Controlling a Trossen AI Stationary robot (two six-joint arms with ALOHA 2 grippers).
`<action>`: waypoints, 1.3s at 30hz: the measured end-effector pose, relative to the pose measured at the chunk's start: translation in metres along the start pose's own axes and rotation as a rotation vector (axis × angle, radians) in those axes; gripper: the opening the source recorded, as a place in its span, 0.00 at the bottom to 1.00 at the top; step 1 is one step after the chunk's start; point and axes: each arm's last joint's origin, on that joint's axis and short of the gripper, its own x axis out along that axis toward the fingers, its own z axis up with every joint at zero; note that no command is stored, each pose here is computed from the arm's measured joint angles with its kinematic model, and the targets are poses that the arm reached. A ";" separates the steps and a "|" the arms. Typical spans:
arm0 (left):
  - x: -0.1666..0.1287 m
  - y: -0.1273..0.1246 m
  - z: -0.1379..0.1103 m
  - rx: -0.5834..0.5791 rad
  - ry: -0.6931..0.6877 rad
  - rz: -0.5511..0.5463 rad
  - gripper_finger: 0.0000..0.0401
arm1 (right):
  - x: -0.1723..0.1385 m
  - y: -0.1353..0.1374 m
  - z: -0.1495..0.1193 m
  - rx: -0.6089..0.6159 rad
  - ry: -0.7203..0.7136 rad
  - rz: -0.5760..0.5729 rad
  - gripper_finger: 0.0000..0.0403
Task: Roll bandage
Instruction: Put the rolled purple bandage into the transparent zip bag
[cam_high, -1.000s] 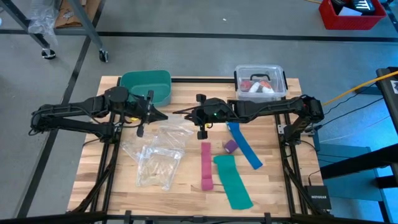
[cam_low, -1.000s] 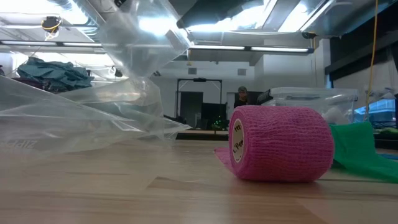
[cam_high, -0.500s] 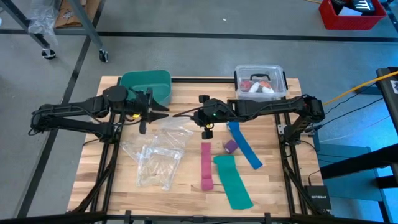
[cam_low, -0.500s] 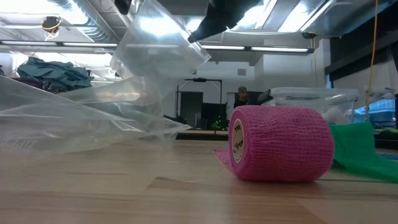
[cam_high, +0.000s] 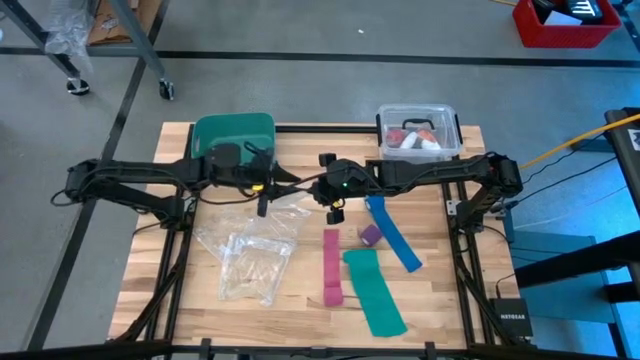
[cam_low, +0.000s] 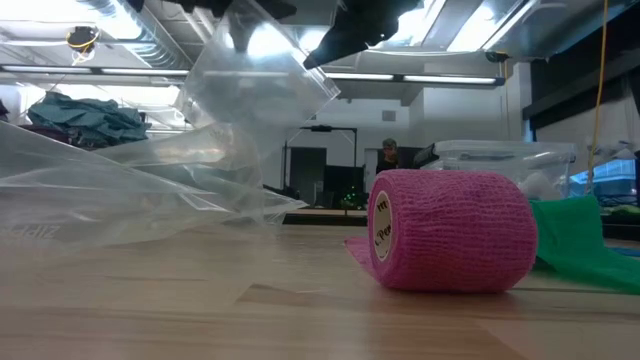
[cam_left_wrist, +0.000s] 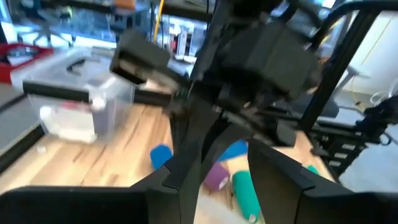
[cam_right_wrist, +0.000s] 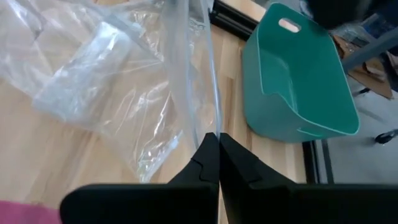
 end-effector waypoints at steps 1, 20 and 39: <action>0.001 0.000 -0.001 -0.002 0.007 0.001 0.31 | 0.000 0.000 -0.001 -0.012 0.009 0.004 0.00; 0.005 -0.007 -0.009 -0.011 0.066 -0.043 0.31 | -0.029 -0.015 0.001 -0.216 0.377 -0.177 0.00; 0.093 -0.012 -0.070 -0.010 0.070 0.002 0.36 | -0.073 -0.036 0.022 -0.318 0.505 -0.227 0.00</action>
